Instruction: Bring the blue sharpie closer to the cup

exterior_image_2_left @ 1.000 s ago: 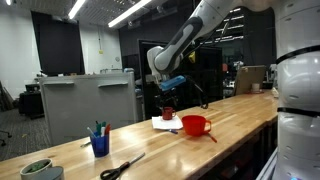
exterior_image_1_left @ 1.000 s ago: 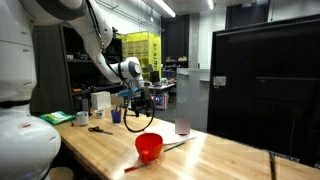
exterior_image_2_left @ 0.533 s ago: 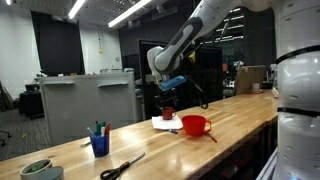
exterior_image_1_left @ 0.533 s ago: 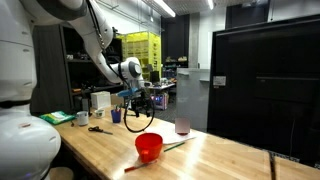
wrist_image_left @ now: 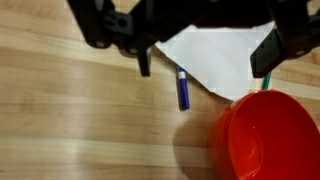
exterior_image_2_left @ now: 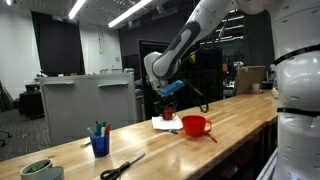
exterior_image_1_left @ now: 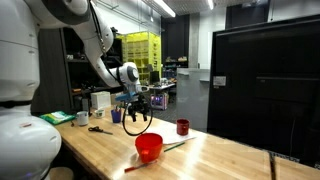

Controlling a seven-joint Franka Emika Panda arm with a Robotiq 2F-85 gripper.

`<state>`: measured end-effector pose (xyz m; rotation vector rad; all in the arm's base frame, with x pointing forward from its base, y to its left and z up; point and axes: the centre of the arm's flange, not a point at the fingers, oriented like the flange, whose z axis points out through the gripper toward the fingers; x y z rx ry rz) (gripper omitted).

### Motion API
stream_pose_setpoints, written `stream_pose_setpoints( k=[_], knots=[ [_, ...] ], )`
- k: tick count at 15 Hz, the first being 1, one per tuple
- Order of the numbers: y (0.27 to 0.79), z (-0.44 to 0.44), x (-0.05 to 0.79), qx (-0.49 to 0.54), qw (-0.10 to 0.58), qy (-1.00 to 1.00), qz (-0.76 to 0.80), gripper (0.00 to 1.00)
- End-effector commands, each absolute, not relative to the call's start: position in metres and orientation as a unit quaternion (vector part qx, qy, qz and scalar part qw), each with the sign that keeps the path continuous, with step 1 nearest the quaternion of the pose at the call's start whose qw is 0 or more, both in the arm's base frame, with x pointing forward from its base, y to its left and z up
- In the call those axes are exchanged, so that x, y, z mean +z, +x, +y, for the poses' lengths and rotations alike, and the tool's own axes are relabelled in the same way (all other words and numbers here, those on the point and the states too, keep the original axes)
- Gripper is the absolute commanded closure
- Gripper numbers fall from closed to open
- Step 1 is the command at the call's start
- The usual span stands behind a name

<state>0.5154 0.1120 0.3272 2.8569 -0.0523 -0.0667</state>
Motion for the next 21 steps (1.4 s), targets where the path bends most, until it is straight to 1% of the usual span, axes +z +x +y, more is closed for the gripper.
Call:
stream_pose_setpoints(
  k=[1,11,15,21],
  knots=[
    [0.509,0.122,0.299,-0.048,0.151,0.987,0.008,0.0],
    [0.507,0.125,0.246,-0.091,0.148,0.983,0.058,0.0],
    [0.507,0.127,0.233,-0.091,0.138,0.983,0.078,0.0],
    [0.506,0.141,0.271,-0.039,0.136,0.986,0.092,0.0]
  ],
)
